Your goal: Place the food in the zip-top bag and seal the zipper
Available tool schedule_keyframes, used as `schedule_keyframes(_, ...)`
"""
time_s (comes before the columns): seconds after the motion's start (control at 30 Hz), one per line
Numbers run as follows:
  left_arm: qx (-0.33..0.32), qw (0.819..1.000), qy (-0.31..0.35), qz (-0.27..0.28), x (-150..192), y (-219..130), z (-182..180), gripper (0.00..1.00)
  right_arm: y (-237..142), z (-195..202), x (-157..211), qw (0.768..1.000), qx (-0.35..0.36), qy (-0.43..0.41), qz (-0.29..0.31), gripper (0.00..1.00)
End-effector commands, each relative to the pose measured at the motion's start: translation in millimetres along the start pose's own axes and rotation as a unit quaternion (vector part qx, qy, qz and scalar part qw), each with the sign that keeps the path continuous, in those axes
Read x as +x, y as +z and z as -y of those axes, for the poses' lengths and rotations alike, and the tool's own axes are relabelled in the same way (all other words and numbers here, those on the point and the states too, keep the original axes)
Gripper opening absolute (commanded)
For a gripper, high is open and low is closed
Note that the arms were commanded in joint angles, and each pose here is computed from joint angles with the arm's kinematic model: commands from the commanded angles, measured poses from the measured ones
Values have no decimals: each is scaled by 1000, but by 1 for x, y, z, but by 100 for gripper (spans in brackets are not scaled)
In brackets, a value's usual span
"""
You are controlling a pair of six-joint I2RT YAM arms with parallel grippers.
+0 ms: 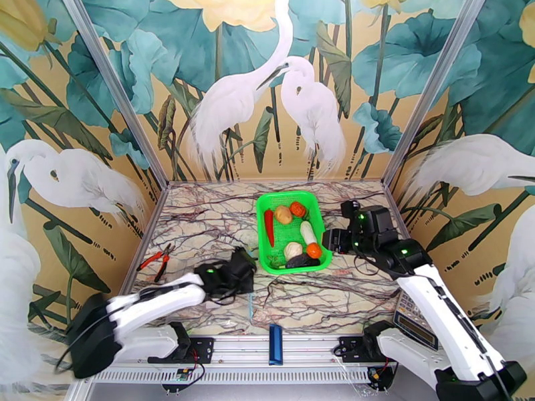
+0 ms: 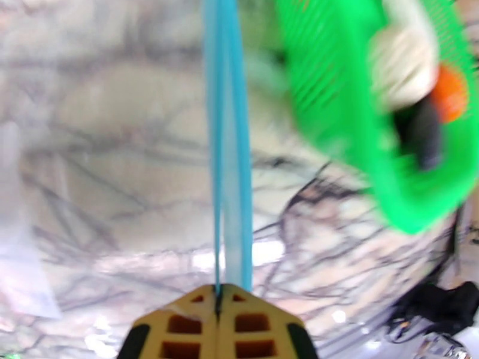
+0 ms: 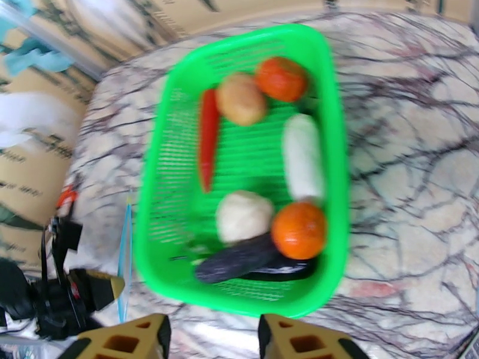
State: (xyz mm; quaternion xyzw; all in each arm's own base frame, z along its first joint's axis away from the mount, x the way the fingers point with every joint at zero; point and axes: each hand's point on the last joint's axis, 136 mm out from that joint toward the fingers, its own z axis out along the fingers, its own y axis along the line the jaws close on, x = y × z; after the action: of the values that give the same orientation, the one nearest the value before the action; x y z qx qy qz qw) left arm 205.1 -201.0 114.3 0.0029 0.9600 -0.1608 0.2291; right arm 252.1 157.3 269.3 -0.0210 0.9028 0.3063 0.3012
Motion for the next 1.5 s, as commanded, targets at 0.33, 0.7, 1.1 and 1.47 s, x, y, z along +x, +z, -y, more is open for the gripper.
schedule_keyframes(0.33,84,994,34,63,-81,-67,17,0,60,-129,31,980,-165,-17,-114,41)
schedule_keyframes(0.7,198,977,57,56,-123,-66,54,0,125,-158,14,979,-158,-38,-126,48)
schedule_keyframes(1.1,245,967,61,29,-123,-63,64,0,176,-153,-1,984,-116,-49,-126,41)
schedule_keyframes(1.47,262,962,69,30,-123,-70,67,0,203,-143,-6,985,-96,-41,-137,32)
